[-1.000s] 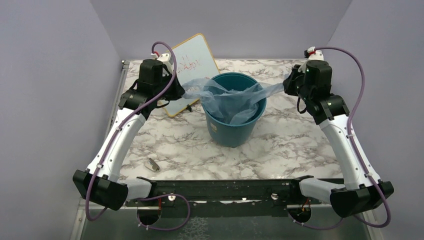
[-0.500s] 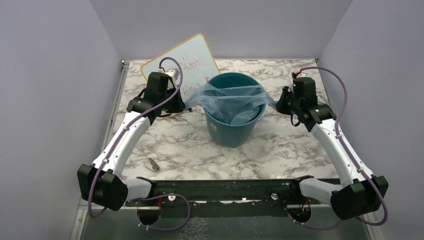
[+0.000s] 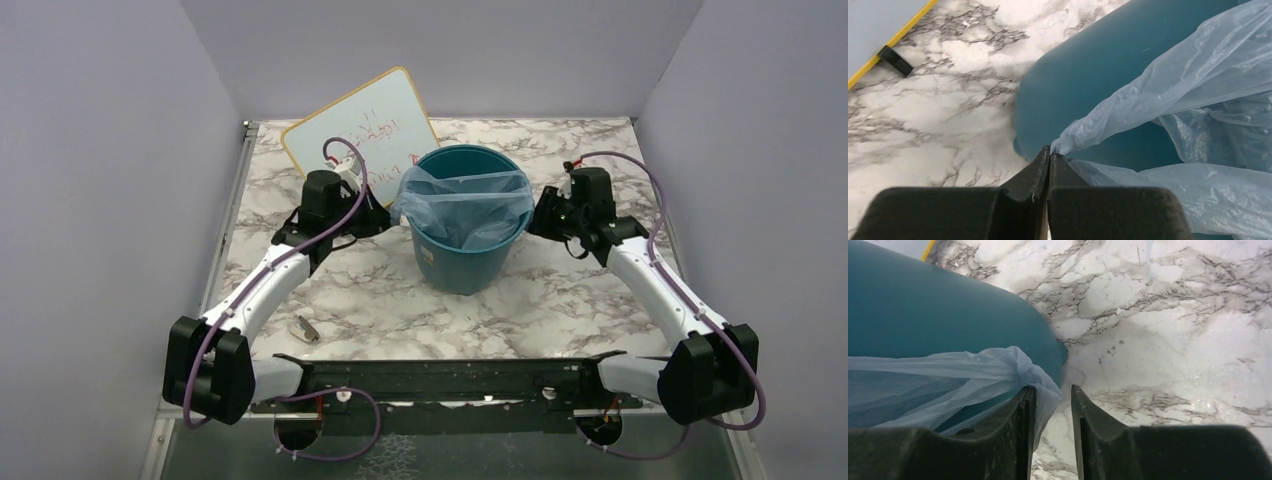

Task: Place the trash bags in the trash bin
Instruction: Place the trash bag in the trash bin.

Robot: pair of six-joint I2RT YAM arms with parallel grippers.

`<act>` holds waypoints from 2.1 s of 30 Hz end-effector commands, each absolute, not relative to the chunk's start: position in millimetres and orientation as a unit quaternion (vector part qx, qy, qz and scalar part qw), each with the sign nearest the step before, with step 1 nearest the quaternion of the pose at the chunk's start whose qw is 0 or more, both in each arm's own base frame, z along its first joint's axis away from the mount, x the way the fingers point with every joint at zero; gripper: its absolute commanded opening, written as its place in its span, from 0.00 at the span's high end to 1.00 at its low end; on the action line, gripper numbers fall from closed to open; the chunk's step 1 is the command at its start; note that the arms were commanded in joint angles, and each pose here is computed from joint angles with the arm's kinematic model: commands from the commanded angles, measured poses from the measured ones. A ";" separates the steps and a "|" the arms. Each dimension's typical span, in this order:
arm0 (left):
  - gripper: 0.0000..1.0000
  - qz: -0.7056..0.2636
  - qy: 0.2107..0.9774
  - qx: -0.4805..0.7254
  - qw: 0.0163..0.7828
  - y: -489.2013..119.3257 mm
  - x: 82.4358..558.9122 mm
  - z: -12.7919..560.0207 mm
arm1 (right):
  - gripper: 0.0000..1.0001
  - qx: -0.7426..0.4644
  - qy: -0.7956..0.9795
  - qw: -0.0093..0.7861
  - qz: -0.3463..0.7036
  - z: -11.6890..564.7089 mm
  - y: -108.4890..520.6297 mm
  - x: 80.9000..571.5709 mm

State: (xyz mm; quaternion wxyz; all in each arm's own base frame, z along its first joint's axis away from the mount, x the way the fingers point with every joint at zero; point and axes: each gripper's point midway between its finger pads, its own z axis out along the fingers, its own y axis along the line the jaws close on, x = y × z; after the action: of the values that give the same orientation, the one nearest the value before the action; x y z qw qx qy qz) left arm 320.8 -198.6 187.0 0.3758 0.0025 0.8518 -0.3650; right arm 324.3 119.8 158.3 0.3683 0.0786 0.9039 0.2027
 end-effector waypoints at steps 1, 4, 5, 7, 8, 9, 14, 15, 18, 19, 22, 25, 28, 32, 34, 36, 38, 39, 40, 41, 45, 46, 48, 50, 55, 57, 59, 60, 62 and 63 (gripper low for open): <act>0.96 -0.420 0.818 0.010 0.394 -213.2 326.1 202.7 | 0.61 0.012 0.918 0.354 0.178 168.5 114.6 315.7; 0.74 -0.401 0.818 -0.006 0.413 -206.0 332.5 216.8 | 0.53 -0.013 0.925 0.367 0.096 190.6 86.2 315.4; 0.65 -0.385 0.821 -0.015 0.421 -199.7 333.4 220.9 | 0.48 -0.013 0.921 0.383 0.071 197.4 76.7 317.8; 0.54 -0.349 0.831 -0.026 0.432 -186.2 334.0 228.2 | 0.38 -0.001 0.908 0.416 0.047 212.1 66.4 324.4; 0.48 -0.330 0.839 -0.032 0.431 -179.1 332.7 229.0 | 0.35 0.003 0.903 0.426 0.049 219.1 66.1 326.5; 0.43 -0.315 0.845 -0.032 0.431 -173.6 330.9 231.2 | 0.33 0.009 0.898 0.438 0.050 228.1 65.8 328.5; 0.26 -0.303 0.845 -0.042 0.438 -161.0 317.5 244.6 | 0.30 0.059 0.863 0.498 0.052 268.3 57.0 331.7; 0.23 -0.306 0.842 -0.048 0.441 -159.9 315.4 248.2 | 0.29 0.054 0.855 0.511 0.066 277.7 61.0 331.5; 0.17 -0.316 0.837 -0.056 0.444 -157.8 308.3 258.6 | 0.29 0.003 0.830 0.540 0.141 309.7 89.5 327.5; 0.14 -0.317 0.837 -0.058 0.443 -156.7 305.8 260.6 | 0.29 -0.014 0.823 0.543 0.165 318.8 98.8 324.2; 0.08 -0.325 0.835 -0.056 0.440 -156.8 300.3 267.6 | 0.29 -0.065 0.795 0.558 0.228 341.1 122.6 312.2; 0.05 -0.356 0.831 -0.058 0.424 -166.0 297.5 271.8 | 0.29 -0.087 0.776 0.562 0.271 349.7 137.2 304.4; 0.03 -0.388 0.821 -0.062 0.415 -175.0 296.2 278.1 | 0.29 -0.117 0.769 0.547 0.310 352.3 153.4 299.6; 0.01 -0.388 0.807 -0.079 0.438 -169.6 298.6 287.9 | 0.34 -0.212 0.737 0.496 0.407 359.2 191.1 279.8; 0.01 -0.377 0.806 -0.092 0.447 -163.5 301.0 288.7 | 0.36 -0.226 0.729 0.481 0.431 359.9 199.5 278.2; 0.01 -0.373 0.805 -0.100 0.451 -160.5 301.2 288.9 | 0.37 -0.226 0.736 0.491 0.408 359.4 199.6 285.9; 0.01 -0.369 0.801 -0.108 0.459 -156.7 300.3 291.5 | 0.38 -0.240 0.733 0.524 0.360 363.3 195.4 295.0; 0.01 -0.368 0.798 -0.109 0.464 -155.1 299.5 293.0 | 0.39 -0.251 0.731 0.540 0.334 364.0 192.7 299.9; 0.01 -0.369 0.795 -0.109 0.469 -154.1 298.6 295.1 | 0.39 -0.269 0.725 0.555 0.305 363.5 190.1 305.0; 0.01 -0.370 0.793 -0.107 0.472 -154.2 297.6 297.3 | 0.40 -0.283 0.722 0.567 0.278 362.0 187.5 310.4; 0.01 -0.383 0.793 -0.097 0.465 -159.7 296.6 299.0 | 0.43 -0.373 0.678 0.609 0.171 356.0 180.7 322.5; 0.01 -0.388 0.792 -0.096 0.462 -161.6 296.4 299.3 | 0.43 -0.397 0.664 0.615 0.151 352.5 180.3 323.6; 0.01 -0.397 0.791 -0.097 0.456 -164.7 296.9 297.7 | 0.43 -0.445 0.642 0.611 0.127 342.7 182.6 323.3; 0.01 -0.408 0.787 -0.099 0.453 -168.0 297.3 296.4 | 0.43 -0.472 0.633 0.602 0.119 335.7 186.7 326.6; 0.01 -0.444 0.779 -0.098 0.431 -180.7 299.3 291.8 | 0.49 -0.509 0.630 0.577 0.101 321.0 198.5 338.9; 0.01 -0.442 0.781 -0.100 0.430 -180.7 301.3 288.0 | 0.54 -0.519 0.629 0.573 0.083 317.6 203.4 343.8; 0.01 -0.433 0.786 -0.101 0.429 -179.0 303.4 282.6 | 0.54 -0.532 0.623 0.568 0.078 313.4 210.0 344.5; 0.01 -0.428 0.790 -0.099 0.428 -178.6 304.2 280.3 | 0.54 -0.541 0.618 0.565 0.077 310.9 213.3 344.0; 0.02 -0.423 0.796 -0.095 0.423 -178.8 304.1 274.8 | 0.55 -0.553 0.611 0.560 0.077 308.0 219.9 343.0; 0.02 -0.423 0.799 -0.092 0.418 -179.6 303.7 271.7 | 0.56 -0.556 0.608 0.561 0.078 308.8 223.4 342.1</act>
State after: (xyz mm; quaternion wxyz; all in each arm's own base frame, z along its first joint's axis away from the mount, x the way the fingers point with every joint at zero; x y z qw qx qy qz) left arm 303.0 -176.3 272.0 0.4190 -0.1100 0.7997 -0.4158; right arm 338.2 217.3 291.6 0.5469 -0.5308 0.6379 0.1107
